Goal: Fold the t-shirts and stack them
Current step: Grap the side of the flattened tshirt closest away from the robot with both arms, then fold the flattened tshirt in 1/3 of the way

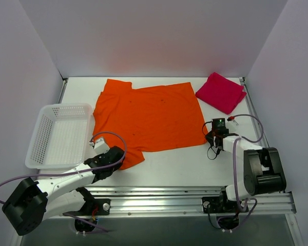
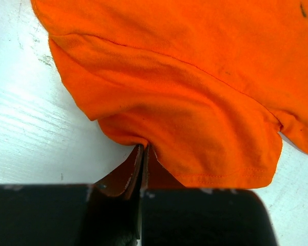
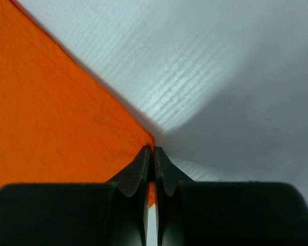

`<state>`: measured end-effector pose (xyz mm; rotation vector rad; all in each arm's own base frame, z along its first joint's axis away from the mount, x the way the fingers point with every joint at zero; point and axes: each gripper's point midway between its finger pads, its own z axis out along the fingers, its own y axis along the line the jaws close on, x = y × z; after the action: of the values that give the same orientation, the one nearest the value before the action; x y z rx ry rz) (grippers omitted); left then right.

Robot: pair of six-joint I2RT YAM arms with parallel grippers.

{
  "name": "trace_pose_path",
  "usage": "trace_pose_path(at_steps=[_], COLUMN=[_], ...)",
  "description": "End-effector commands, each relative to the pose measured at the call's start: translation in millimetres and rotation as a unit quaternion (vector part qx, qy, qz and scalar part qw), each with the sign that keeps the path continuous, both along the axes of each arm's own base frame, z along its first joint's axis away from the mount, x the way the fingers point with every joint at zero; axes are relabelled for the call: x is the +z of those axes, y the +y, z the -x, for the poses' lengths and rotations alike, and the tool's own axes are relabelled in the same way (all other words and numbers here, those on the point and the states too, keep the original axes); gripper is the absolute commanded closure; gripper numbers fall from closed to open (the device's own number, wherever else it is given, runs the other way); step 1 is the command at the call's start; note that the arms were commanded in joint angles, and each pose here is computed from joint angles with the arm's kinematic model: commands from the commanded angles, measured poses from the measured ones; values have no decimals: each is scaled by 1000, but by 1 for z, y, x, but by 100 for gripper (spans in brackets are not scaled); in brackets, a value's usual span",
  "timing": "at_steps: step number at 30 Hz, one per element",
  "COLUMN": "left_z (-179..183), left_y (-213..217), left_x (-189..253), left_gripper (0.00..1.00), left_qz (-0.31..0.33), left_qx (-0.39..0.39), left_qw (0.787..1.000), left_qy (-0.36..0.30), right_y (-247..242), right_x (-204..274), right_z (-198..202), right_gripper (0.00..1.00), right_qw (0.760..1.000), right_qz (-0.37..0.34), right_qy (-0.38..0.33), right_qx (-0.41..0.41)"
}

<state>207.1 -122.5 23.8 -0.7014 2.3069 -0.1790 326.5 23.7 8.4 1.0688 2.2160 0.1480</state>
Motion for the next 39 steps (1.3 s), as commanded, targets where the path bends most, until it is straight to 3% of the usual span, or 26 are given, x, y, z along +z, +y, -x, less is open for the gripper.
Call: trace_pose_path(at_steps=[1, 11, 30, 39], left_z=[-8, -11, -8, -31], left_y=[-3, -3, -55, -59], left_x=[9, 23, 109, 135], left_gripper=[98, 98, 98, 98], left_qz=[6, -3, 94, 77], left_qx=[-3, -18, -125, -117], left_qw=[1000, 1000, 987, 989], left_qy=[-18, -23, -28, -47], right_y=[-15, -49, -35, -35], right_x=[11, 78, 68, 79], right_z=[24, 51, 66, 45], right_gripper=[100, 100, 100, 100], right_qw=[999, 992, 997, 996], right_qz=[29, 80, 60, 67], right_qy=[18, -45, -23, -31], right_qx=[-21, -91, -46, -41])
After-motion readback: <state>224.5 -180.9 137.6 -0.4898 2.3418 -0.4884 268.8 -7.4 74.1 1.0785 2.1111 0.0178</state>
